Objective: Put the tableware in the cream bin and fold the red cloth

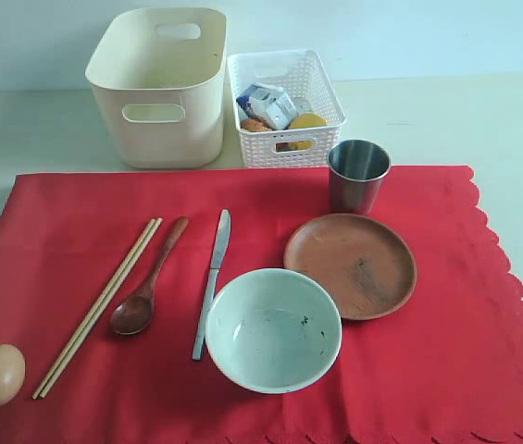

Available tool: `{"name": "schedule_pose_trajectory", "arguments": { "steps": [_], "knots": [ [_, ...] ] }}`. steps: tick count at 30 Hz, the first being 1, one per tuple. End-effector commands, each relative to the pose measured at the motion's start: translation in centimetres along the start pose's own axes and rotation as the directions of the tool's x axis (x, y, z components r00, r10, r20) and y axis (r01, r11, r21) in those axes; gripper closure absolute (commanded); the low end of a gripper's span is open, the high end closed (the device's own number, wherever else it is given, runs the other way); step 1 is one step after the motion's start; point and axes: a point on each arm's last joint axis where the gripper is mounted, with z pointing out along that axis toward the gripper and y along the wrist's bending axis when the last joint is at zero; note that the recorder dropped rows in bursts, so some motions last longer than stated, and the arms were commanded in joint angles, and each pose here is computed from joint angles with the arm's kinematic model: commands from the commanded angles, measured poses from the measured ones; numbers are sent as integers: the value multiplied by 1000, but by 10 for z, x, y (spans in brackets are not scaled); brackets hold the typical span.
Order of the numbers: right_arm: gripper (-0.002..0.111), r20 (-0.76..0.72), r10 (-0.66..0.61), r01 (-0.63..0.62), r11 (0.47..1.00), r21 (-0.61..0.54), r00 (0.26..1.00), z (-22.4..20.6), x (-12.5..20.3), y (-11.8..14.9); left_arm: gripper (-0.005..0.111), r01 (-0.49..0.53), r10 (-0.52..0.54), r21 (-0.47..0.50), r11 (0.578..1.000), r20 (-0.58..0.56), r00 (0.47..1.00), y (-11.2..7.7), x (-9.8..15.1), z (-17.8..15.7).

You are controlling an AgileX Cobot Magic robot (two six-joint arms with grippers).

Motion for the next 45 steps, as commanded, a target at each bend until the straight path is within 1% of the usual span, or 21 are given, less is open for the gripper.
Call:
{"name": "schedule_pose_trajectory", "arguments": {
  "steps": [1,6,12,20,23,25,30,39,42,45],
  "knots": [
    [63,97,-22,18,999,47,995,-1,5,-3,107,2,-2,0,1000,5,1000,0,0,0],
    [86,138,-23,13,997,72,990,7,5,-6,107,2,-2,0,1000,5,1000,0,0,0],
    [107,120,-53,42,995,95,991,21,4,-10,107,3,-3,0,1000,5,1000,0,0,0],
    [108,36,-120,115,987,108,992,35,9,-13,107,3,-3,0,1000,5,1000,0,0,0],
    [108,11,-116,115,988,102,993,37,15,-13,107,3,-3,-1,1000,2,1000,0,0,-1],
    [108,-14,-120,121,988,99,993,39,23,-13,107,4,-4,0,1000,32,999,0,-12,-4],
    [108,-47,-115,119,988,94,992,43,37,-12,107,4,-4,1,1000,32,999,-1,-43,-5],
    [108,-35,-114,117,988,98,993,43,37,-13,107,-9,9,0,1000,-2,1000,-4,-105,10],
    [108,-33,-114,117,988,99,993,43,36,-13,107,-16,16,-2,1000,-15,1000,-4,-118,17],
    [108,-33,-114,117,988,99,993,43,36,-13,107,-16,16,-2,1000,-18,1000,-5,-117,19]
  ]
}}
